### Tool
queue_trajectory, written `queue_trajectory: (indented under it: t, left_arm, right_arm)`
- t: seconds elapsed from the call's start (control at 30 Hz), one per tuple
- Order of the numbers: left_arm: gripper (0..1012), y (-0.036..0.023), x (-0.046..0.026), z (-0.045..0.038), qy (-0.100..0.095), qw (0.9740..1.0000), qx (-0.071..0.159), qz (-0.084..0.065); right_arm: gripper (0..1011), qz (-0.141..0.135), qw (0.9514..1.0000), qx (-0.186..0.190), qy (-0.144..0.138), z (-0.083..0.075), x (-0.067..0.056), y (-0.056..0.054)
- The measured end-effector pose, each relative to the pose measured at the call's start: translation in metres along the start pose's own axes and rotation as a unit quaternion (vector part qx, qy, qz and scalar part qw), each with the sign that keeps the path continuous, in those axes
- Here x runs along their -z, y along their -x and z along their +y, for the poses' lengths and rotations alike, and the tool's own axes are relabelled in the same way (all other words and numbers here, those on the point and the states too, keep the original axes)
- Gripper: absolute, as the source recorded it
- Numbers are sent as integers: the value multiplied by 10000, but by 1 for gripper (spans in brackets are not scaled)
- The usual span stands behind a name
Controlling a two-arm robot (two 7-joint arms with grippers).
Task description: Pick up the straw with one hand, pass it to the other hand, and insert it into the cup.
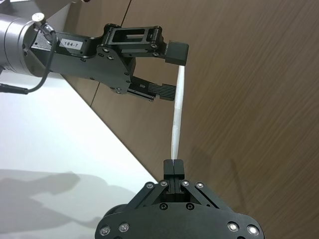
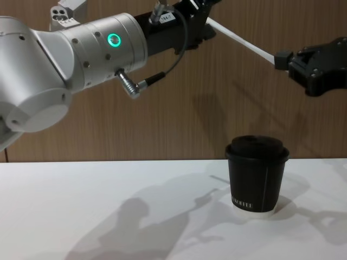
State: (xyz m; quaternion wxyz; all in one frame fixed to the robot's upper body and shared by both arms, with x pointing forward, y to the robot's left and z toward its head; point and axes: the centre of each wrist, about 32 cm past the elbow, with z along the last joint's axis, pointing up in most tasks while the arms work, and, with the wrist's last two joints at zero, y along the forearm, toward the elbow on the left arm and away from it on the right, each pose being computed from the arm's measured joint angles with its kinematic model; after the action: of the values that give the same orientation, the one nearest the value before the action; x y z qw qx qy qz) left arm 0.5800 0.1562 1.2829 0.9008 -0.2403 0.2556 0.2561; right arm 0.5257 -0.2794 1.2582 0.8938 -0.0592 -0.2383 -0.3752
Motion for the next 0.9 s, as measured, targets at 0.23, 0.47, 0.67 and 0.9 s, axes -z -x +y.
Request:
queue_trajectory:
  t: [0.23,0.47,0.67,0.9]
  left_arm:
    - [1000,-20,19,-42,-4,10000,16,58]
    - [1000,-39,28,-60,-12,9999,-1,103]
    - [1000,-57,40,-78,-31,9999,-46,148]
    - [995,-75,59,-99,-52,9998,-91,196]
  right_arm:
    - [0,0,10000,0,0,0,0,0]
    - [0,0,10000,0,0,0,0,0]
    - [0,0,10000,0,0,0,0,0]
    - [0,0,10000,0,0,0,0,0]
